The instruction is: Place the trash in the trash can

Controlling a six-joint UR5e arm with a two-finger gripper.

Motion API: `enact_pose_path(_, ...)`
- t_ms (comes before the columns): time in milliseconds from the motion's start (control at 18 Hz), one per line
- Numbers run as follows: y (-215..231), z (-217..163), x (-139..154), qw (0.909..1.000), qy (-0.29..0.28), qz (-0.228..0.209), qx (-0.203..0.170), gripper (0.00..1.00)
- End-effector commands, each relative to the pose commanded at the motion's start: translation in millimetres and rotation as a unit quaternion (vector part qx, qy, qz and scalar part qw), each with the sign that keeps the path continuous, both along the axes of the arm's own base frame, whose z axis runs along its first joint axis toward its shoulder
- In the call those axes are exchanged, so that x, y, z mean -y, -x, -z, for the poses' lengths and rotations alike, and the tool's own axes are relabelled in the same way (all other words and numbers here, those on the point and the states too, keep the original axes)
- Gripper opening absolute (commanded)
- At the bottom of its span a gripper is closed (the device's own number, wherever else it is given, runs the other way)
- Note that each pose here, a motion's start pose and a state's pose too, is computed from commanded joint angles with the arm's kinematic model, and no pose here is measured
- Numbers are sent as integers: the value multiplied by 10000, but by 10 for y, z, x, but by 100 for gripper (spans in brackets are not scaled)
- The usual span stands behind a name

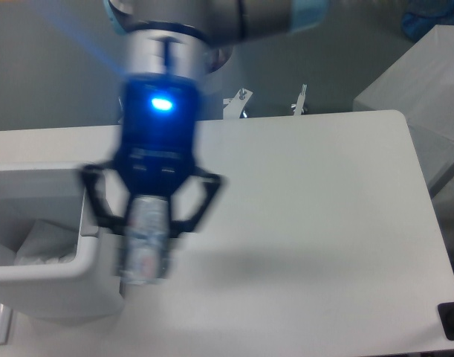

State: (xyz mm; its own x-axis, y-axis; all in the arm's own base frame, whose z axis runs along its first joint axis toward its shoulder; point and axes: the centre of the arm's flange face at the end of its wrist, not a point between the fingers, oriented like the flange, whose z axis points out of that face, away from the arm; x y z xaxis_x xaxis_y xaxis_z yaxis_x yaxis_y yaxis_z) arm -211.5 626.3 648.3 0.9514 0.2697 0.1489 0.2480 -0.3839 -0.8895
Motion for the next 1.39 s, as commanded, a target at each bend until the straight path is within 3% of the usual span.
enact_pose_path(556, -692, 349, -232, 9981, 275, 500, 246, 34)
enact_pose_path(667, -723, 436, -238, 9976, 351, 530, 273, 43)
enact_pose_path(778, -713, 512, -258, 9973, 412, 558, 250, 69)
enact_pose_path(833, -711, 499, -263, 9973, 404, 576, 209, 77)
enact_pose_path(889, -714, 519, -253, 9973, 423, 559, 237, 94)
enact_pose_path(944, -722, 534, -238, 9971, 447, 552, 265, 100)
enact_pose_path(1389, -346, 701, -162, 9968, 698, 379, 100, 100)
